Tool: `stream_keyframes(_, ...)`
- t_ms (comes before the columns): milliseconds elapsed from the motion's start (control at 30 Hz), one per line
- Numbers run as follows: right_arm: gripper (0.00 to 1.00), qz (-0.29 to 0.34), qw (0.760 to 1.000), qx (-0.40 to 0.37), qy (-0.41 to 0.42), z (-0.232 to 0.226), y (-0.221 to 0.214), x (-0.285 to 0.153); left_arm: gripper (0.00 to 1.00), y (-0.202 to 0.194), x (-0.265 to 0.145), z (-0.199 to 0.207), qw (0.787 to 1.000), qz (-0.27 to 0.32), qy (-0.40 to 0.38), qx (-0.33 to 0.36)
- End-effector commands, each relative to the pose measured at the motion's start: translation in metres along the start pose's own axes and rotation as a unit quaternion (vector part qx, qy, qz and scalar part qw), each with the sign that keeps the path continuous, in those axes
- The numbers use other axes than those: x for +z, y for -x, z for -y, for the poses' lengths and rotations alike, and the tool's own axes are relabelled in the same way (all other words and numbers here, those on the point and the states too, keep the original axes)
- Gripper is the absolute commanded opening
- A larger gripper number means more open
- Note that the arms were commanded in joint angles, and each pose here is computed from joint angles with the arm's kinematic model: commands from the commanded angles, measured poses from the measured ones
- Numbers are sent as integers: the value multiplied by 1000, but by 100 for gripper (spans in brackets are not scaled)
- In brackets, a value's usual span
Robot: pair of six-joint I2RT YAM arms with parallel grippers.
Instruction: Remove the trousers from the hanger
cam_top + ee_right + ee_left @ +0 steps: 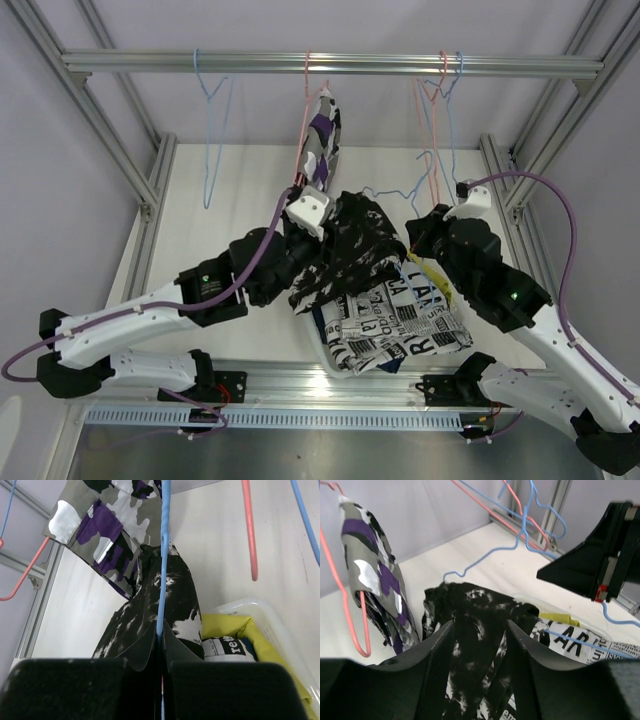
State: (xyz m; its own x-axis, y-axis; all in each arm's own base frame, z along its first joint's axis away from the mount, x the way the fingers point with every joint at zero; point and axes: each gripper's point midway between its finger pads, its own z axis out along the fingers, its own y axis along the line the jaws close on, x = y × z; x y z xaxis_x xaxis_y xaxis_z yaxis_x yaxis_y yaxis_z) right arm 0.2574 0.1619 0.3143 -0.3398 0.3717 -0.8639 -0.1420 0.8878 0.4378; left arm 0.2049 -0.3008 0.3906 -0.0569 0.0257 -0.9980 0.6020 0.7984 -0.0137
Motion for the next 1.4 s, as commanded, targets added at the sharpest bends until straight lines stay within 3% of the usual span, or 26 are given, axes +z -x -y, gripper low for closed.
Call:
stream_keyframes(0, 0, 29, 999, 20, 20, -9, 19, -7, 51, -14, 3, 15, 1000, -12, -21, -15)
stream_keyframes(400, 0, 68, 994, 32, 77, -51, 84, -30, 62, -79, 7, 55, 998, -48, -47, -12)
stream_keyframes(900, 0, 57, 993, 35, 95, -59, 83, -35, 74, -140, 23, 75, 995, -85, -23, 42)
stream_keyframes(1133, 0, 57, 993, 34, 102, -59, 83, -39, 73, -147, 33, 56, 992, -88, 44, 83)
stream_keyframes(1267, 0, 57, 992, 32, 105, -59, 83, -42, 55, -146, 38, 41, 990, -86, 78, 85)
stream_keyframes(1367, 0, 54, 993, 31, 105, -58, 80, -41, 53, -144, 39, 28, 989, -86, 89, 76)
